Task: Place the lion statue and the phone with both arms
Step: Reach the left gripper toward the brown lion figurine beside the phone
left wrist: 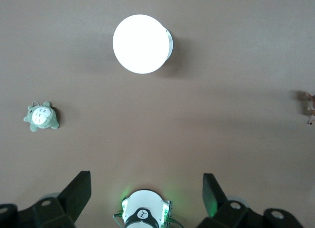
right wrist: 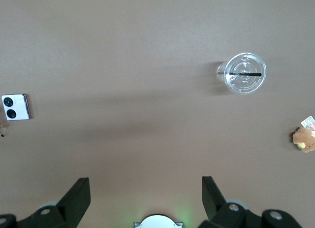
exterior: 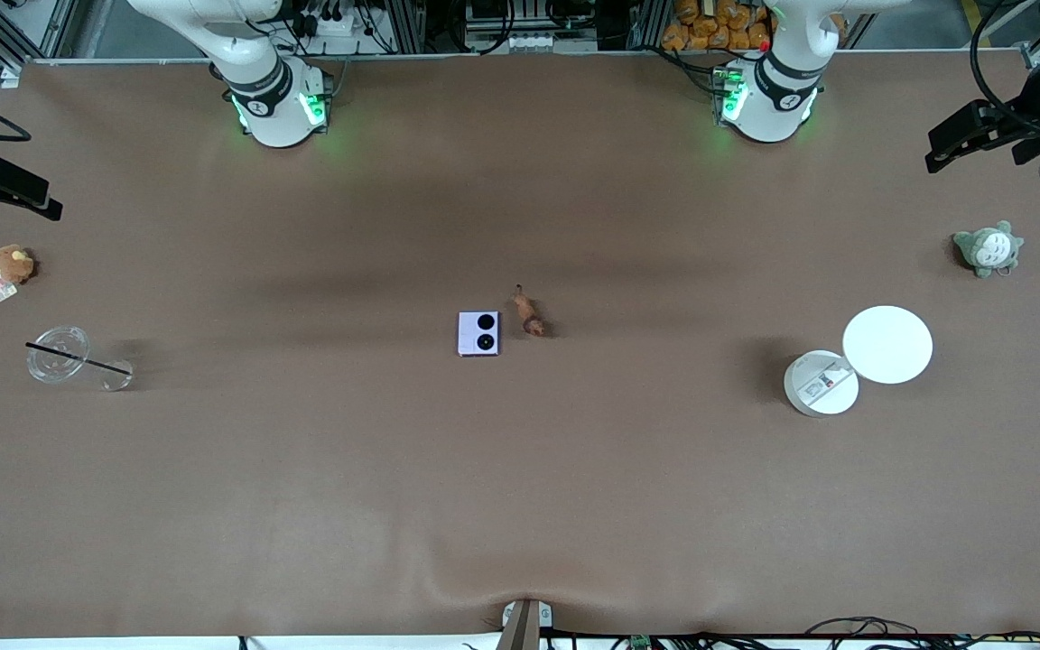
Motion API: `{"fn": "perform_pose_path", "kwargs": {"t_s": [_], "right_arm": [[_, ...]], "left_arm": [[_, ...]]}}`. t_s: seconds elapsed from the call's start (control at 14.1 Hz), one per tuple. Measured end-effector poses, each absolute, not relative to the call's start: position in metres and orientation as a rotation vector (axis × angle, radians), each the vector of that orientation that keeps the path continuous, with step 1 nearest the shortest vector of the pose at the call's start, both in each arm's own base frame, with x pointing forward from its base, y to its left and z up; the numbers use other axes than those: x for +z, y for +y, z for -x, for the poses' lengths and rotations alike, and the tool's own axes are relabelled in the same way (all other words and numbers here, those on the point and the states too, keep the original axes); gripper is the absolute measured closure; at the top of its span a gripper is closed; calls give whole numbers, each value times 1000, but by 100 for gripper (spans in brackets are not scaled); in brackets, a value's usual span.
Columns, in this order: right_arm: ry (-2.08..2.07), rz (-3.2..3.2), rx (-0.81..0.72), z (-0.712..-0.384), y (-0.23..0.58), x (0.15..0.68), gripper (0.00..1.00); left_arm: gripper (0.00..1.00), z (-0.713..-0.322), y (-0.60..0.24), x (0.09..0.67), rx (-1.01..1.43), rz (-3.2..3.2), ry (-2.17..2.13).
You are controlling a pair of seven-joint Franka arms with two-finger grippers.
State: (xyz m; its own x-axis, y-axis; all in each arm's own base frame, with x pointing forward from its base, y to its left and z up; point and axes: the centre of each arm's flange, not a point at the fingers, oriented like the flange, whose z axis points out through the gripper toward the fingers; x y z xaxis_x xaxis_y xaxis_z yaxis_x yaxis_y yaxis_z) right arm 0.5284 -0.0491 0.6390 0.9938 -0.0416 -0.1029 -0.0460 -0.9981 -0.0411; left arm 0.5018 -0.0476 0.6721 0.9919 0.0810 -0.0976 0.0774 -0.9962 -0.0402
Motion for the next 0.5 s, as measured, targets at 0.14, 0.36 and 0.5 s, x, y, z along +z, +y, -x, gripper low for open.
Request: {"fn": "perform_pose_path", "kwargs": {"t_s": [0.14, 0.36, 0.5], "right_arm": [[68, 3093, 158, -529, -49, 639, 0], [65, 3093, 163, -530, -48, 637, 0], [63, 3092, 179, -533, -47, 632, 0]], "left_arm": [[0, -504, -60, 669, 163, 3099, -79], [0, -511, -120, 642, 237, 3082, 91], [0, -521, -172, 608, 300, 3064, 146]]}}
